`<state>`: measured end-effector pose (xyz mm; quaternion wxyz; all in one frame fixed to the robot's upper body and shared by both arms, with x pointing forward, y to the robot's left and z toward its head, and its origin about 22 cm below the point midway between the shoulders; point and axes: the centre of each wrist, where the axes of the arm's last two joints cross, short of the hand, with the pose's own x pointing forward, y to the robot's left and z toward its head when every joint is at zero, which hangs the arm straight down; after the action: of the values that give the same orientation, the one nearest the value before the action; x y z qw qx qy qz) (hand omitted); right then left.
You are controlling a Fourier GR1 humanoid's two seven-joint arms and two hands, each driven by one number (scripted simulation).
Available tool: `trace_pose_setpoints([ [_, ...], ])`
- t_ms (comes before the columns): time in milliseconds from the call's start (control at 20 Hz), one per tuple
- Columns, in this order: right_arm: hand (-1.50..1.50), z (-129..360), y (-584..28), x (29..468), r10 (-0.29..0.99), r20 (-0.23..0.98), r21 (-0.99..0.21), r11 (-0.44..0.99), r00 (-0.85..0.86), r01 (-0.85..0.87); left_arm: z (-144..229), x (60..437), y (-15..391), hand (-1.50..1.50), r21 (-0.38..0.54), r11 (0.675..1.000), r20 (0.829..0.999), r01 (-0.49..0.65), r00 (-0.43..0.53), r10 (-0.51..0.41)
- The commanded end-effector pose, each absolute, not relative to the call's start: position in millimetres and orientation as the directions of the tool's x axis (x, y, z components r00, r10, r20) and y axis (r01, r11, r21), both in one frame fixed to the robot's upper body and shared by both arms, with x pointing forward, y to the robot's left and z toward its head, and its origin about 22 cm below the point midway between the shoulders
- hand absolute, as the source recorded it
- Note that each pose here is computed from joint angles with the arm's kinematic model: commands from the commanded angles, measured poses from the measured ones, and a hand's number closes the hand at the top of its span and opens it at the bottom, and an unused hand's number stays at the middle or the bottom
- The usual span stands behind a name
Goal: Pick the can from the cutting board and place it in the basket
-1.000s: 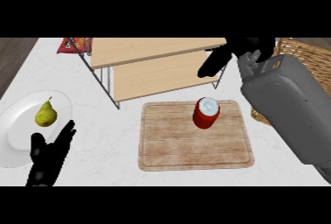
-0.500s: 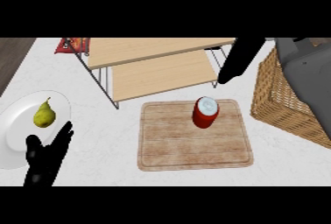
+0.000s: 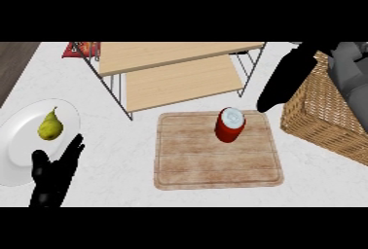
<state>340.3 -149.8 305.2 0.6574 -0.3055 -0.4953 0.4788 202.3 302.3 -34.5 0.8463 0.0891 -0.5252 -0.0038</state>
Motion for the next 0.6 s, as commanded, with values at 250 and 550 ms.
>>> trace_pose_setpoints([
  [250,-1.5,274.3,-134.1,326.0,0.935,0.301,-0.877,0.349,0.188,-0.332,-60.9,194.5,290.5,0.0,0.141,0.989,0.837,-0.043,0.54,-0.096],
  [550,-1.5,228.9,-139.6,315.8,0.938,0.263,-0.871,0.332,0.226,-0.363,-39.3,196.8,296.2,0.0,0.152,0.987,0.846,-0.052,0.524,-0.102],
])
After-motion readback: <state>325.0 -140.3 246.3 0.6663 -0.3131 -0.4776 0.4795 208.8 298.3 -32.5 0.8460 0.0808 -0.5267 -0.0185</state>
